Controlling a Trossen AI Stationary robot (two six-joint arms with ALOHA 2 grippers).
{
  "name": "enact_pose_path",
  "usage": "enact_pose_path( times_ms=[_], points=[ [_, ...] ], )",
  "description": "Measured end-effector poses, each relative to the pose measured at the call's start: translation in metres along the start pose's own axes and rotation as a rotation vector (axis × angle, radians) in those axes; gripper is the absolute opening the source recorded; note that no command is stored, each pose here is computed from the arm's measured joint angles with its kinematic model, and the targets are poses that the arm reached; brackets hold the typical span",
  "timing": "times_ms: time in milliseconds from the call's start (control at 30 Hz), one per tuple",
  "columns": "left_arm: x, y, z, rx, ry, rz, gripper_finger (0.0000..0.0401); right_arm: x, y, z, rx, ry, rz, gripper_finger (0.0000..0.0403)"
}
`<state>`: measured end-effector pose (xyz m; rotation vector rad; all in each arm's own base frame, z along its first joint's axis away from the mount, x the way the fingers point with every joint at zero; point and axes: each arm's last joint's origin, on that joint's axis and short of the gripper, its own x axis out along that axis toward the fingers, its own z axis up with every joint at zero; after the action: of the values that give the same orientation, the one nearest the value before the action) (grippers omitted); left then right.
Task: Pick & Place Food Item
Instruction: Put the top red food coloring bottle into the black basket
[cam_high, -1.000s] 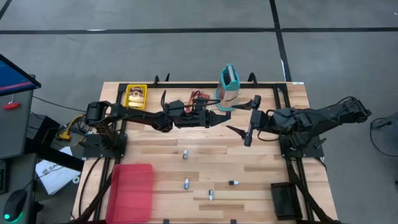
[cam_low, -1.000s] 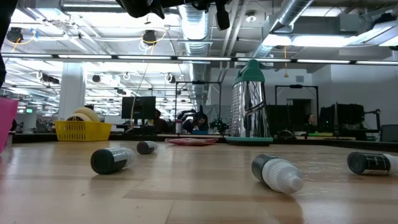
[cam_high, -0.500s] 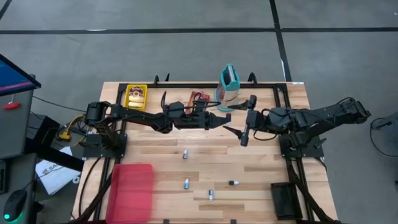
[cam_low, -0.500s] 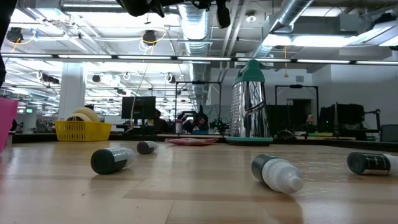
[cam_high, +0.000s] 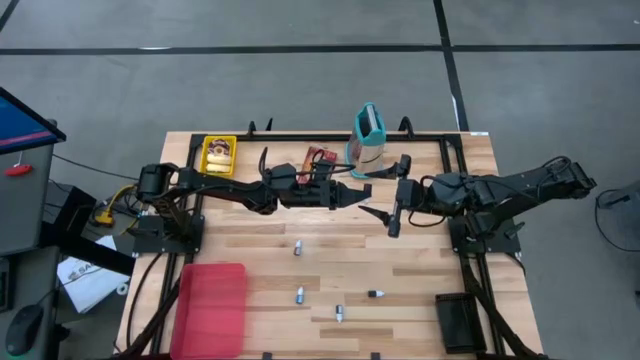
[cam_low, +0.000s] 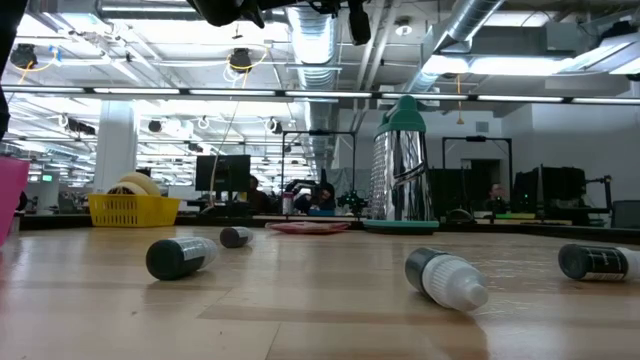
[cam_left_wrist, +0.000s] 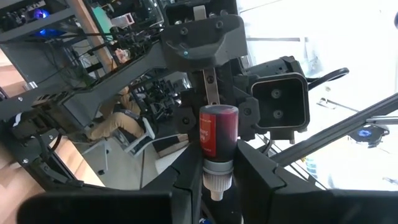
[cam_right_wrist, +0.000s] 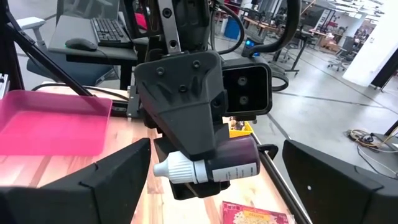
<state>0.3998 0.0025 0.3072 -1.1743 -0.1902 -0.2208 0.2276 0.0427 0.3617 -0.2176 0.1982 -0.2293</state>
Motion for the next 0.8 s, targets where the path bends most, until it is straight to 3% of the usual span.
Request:
enact_pose_path(
  times_ms=[467,800],
  points=[
    [0.0000,0.0001,0.0000,0.000,-0.001,0.001,0.0061,-0.0001,0.0006,0.0001,0.000,-0.002,0.017,0.0294],
    [-0.0001,0.0005,0.0001,0.000,-0.006,0.007,0.0061,-0.0005,0.0016,0.0002,-0.017,-0.004,0.023,0.0284]
  ],
)
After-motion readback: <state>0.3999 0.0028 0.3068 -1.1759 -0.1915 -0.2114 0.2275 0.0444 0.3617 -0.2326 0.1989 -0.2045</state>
